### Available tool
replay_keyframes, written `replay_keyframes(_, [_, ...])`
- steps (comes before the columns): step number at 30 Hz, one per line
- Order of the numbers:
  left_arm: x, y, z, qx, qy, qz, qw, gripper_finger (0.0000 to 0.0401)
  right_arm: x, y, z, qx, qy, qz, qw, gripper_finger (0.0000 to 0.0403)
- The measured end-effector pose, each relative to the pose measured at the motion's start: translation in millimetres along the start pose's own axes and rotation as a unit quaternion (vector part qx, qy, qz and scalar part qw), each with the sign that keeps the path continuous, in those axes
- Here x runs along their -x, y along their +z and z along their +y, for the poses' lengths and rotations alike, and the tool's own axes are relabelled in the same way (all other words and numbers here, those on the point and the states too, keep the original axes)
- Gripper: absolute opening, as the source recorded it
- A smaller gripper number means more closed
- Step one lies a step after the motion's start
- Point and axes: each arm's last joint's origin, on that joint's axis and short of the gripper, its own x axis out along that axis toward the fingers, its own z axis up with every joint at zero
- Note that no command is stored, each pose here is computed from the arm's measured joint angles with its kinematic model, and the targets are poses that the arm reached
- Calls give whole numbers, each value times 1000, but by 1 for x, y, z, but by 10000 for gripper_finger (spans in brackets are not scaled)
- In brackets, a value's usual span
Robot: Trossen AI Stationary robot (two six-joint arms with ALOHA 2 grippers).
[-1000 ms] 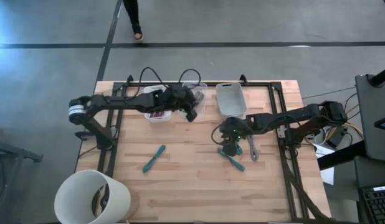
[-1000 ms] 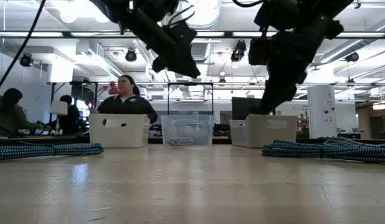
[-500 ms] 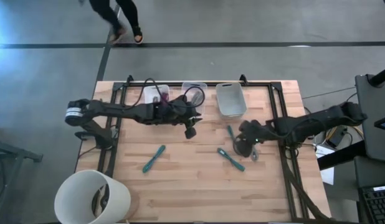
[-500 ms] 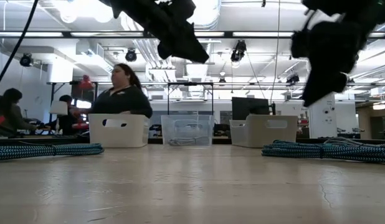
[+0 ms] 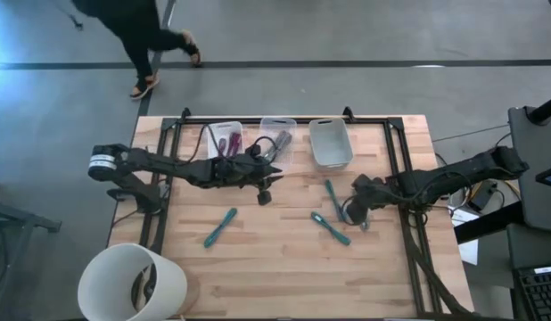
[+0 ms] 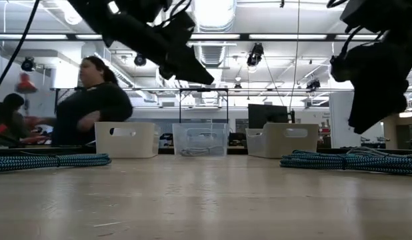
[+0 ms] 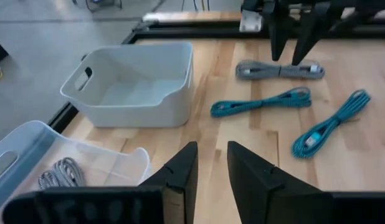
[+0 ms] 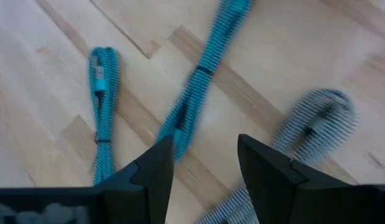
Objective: Pick & Place USB Port
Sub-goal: Put the white charger cable into the transparent bin
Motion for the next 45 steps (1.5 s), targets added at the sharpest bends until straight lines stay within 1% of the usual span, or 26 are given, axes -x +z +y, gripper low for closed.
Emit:
replay_keyframes(3, [6,-6,2,12,1,-30,999,90,8,1,-3,-25,-53,12,998,171])
replay_keyframes(6, [11,-10,3,17,2,-59,998,90,10,-1,-10,-61,-110,14,992,171])
replay_keyframes(9, [15,-14,3,24,0,-70,997,90,4,-6,-15,-97,-137,17,986,171])
replay_keyframes(12, [17,-19,3,36,-1,-65,997,90,-3,-8,-16,-114,-140,17,983,171])
replay_keyframes(16, [18,-25,3,46,-3,-57,997,90,-13,-8,-12,-120,-123,10,985,170])
replay_keyframes(18, [18,-27,2,51,-5,-55,997,90,-17,-7,-10,-119,-124,11,985,169])
replay_keyframes(21, [18,-29,2,58,-8,-52,997,90,-23,-10,-12,-118,-150,20,981,169])
replay_keyframes(26, [19,-30,0,65,-11,-57,996,90,-34,-12,-13,-142,-185,19,972,169])
replay_keyframes(33, [19,-30,0,67,-12,-60,996,90,-48,-14,-11,-140,-207,27,968,164])
replay_keyframes(35, [19,-29,0,68,-12,-63,996,90,-50,-14,-10,-137,-208,28,968,154])
replay_keyframes(38, [19,-30,0,68,-12,-61,996,90,-50,-12,-7,-130,-204,30,970,128])
replay_keyframes(42, [19,-30,0,75,-13,-61,995,90,-47,-9,-4,-130,-189,25,973,78])
replay_keyframes(45, [19,-30,0,96,-14,-59,993,90,-43,-6,0,-126,-170,19,977,41])
